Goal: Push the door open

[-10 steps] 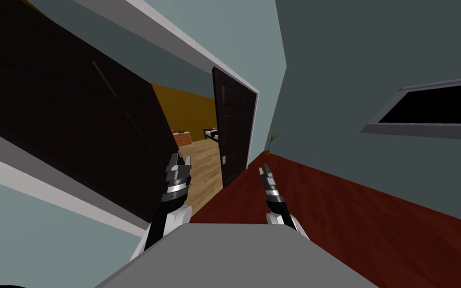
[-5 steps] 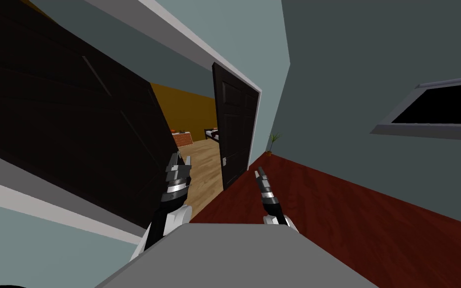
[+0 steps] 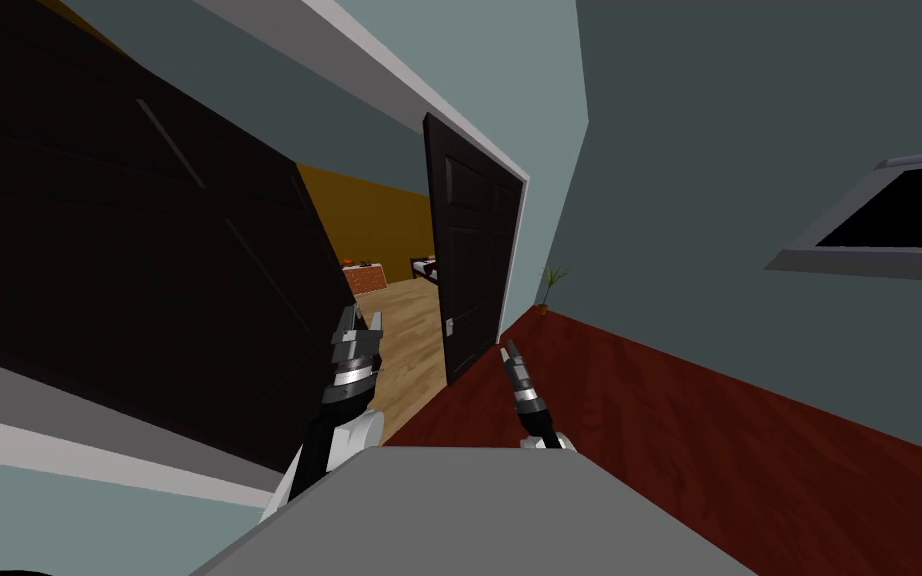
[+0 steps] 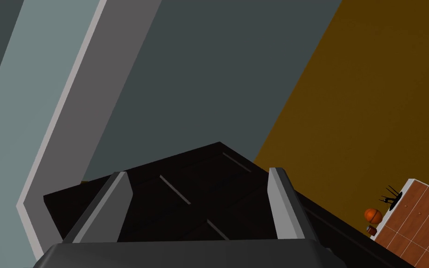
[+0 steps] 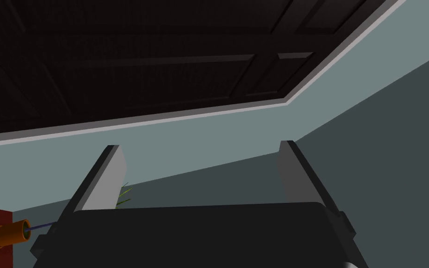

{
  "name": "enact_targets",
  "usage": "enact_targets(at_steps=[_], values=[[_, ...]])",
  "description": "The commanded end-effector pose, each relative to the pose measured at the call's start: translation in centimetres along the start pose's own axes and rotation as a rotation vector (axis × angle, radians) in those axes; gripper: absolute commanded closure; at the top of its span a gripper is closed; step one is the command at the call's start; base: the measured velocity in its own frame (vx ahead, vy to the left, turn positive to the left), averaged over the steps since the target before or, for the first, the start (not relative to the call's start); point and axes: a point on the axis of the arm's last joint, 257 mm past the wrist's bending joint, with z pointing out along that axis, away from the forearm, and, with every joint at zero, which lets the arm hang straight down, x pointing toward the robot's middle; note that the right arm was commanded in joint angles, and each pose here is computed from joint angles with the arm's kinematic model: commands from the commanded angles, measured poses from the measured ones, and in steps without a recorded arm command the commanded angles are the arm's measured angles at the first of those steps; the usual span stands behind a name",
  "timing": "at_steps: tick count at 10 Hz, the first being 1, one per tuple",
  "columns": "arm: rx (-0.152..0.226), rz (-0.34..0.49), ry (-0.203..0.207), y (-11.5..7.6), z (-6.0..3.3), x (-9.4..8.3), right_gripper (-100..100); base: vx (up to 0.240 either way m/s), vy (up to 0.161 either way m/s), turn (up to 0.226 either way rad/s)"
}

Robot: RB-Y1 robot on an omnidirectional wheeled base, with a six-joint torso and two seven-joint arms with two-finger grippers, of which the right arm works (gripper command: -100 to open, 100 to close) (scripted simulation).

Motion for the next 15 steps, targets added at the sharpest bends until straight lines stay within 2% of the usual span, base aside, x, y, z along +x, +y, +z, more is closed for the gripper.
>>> enact_targets(at_steps=[1,8,15], values=[[0.018,0.011,0.026,-1.2,-0.4,1.1,-100,0.107,0.0,0.031],[0.101,0.058,0.139,-5.9,-2.63,6.1,-100,0.101,-0.005,0.032],[0.179,0.101,0.253,-9.8,-5.64,10.9,-100,0.096,-0.008,0.03]])
